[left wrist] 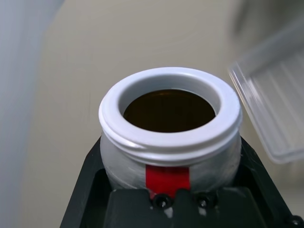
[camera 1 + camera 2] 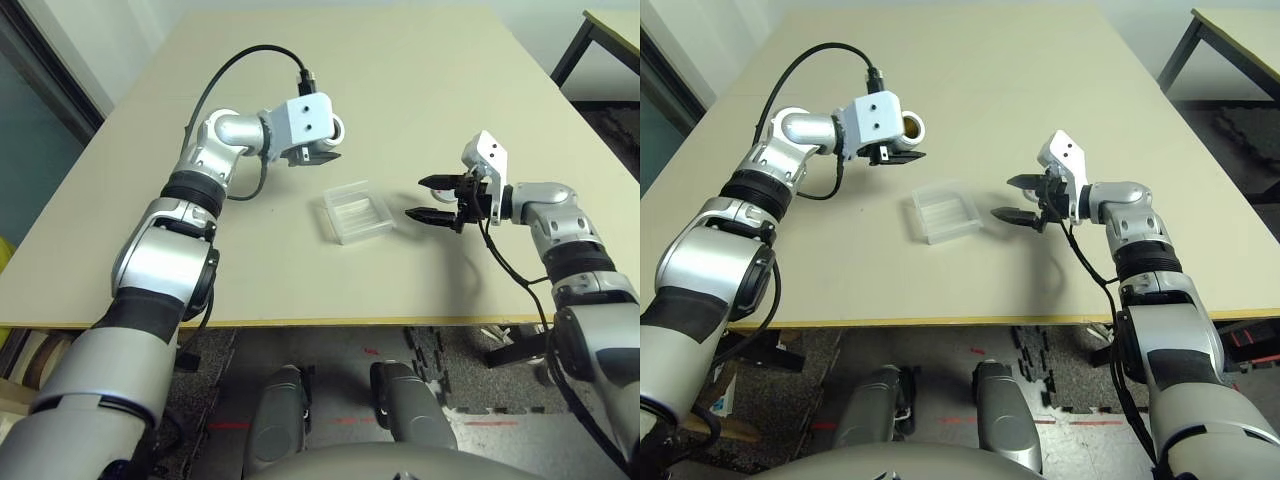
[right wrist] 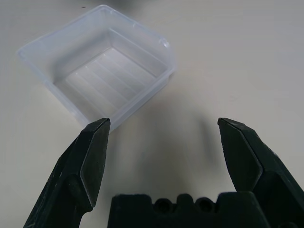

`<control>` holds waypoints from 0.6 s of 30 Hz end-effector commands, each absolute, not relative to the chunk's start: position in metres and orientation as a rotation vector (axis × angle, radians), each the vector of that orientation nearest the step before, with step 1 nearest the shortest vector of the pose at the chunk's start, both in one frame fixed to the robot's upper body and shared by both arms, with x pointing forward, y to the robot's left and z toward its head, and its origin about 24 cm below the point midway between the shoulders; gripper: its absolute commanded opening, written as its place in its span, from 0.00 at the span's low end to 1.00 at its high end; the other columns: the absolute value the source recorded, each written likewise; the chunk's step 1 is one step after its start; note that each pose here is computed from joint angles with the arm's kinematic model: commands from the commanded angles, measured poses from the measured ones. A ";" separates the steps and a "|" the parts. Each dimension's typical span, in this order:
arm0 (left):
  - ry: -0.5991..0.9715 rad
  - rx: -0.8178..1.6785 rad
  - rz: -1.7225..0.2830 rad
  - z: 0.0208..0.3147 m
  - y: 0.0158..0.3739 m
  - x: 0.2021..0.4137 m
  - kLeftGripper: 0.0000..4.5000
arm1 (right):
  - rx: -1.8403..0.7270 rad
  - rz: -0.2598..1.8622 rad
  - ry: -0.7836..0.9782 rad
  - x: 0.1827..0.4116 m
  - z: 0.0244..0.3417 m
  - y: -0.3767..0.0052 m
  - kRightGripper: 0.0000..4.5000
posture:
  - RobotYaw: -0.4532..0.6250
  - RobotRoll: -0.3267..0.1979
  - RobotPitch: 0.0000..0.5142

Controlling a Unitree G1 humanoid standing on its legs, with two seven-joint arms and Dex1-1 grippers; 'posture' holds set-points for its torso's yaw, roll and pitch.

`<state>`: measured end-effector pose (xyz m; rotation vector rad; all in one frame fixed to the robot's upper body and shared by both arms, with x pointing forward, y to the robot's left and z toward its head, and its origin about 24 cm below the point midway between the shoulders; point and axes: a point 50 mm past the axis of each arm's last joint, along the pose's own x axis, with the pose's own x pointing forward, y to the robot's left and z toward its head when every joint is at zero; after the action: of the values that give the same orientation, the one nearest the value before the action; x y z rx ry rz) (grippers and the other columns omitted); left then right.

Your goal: Pour the medicine from the bottle into the box.

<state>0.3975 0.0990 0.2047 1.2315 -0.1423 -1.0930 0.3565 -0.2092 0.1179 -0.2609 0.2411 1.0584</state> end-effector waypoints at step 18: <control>-0.505 2.503 -1.201 0.209 0.039 0.389 0.60 | -0.196 1.013 0.209 0.361 0.123 -0.210 1.00 | 0.28 0.62 0.28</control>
<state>0.3866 0.0348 0.2117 2.3774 -0.5165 -1.1972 0.3600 -0.2084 0.1210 -0.2205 0.2240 1.0240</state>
